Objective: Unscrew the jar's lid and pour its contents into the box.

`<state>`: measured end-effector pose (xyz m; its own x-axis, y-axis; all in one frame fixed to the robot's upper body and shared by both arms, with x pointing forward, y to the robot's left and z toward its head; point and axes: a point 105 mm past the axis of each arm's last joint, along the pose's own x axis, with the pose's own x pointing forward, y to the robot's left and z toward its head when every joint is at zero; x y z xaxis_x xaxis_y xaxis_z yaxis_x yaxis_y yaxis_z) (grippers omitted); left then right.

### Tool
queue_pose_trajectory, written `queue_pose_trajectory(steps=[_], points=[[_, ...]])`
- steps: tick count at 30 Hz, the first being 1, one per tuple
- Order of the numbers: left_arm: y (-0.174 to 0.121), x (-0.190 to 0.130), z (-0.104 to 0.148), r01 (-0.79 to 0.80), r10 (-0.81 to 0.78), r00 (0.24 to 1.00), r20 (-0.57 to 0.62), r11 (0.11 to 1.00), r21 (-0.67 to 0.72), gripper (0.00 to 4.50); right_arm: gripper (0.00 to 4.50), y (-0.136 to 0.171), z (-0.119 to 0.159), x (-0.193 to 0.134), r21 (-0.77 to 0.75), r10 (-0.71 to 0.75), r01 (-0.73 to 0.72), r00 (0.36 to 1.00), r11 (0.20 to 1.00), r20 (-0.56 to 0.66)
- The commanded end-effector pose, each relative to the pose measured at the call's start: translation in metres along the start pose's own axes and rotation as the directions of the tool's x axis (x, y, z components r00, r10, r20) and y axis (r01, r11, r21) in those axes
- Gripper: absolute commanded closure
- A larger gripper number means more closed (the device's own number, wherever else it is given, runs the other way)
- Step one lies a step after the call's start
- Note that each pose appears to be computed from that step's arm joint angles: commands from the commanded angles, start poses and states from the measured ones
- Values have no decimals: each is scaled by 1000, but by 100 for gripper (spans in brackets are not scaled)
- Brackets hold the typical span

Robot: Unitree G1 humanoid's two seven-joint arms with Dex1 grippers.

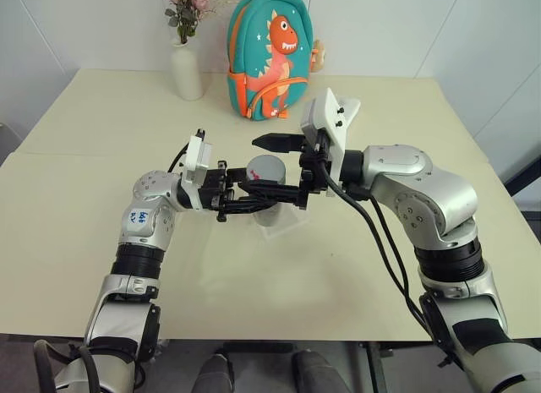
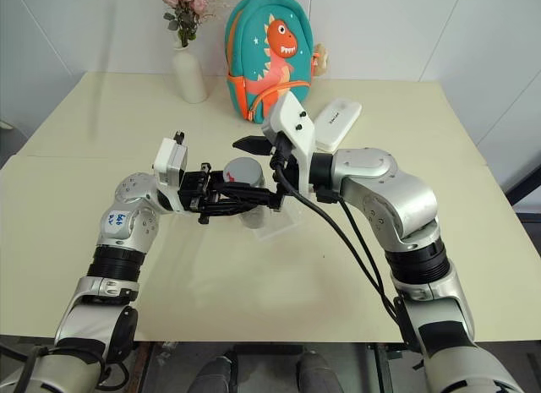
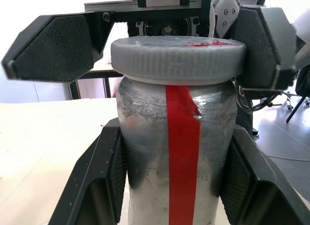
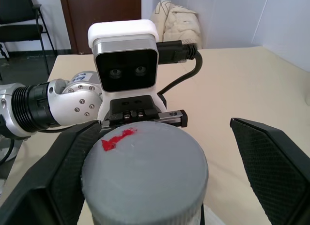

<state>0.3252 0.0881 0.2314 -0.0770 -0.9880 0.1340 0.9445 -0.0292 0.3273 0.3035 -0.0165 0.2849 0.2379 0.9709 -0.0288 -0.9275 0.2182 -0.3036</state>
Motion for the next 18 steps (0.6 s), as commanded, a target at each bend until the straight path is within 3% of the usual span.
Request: queue_pose_trajectory(steps=[1, 14, 18], points=[[1, 3, 14, 21, -22, 1000, 16, 998, 54, 232, 3, -1, 11, -8, -34, -14, 15, 1000, 999, 27], [1, 2, 14, 19, -20, 1000, 13, 999, 48, 232, 3, 5, 13, -11, -23, 17, -16, 999, 1000, 38], [1, 2, 14, 18, -18, 1000, 14, 999, 47, 232, 93, 6, 14, -11, -25, 22, -21, 999, 999, 44]])
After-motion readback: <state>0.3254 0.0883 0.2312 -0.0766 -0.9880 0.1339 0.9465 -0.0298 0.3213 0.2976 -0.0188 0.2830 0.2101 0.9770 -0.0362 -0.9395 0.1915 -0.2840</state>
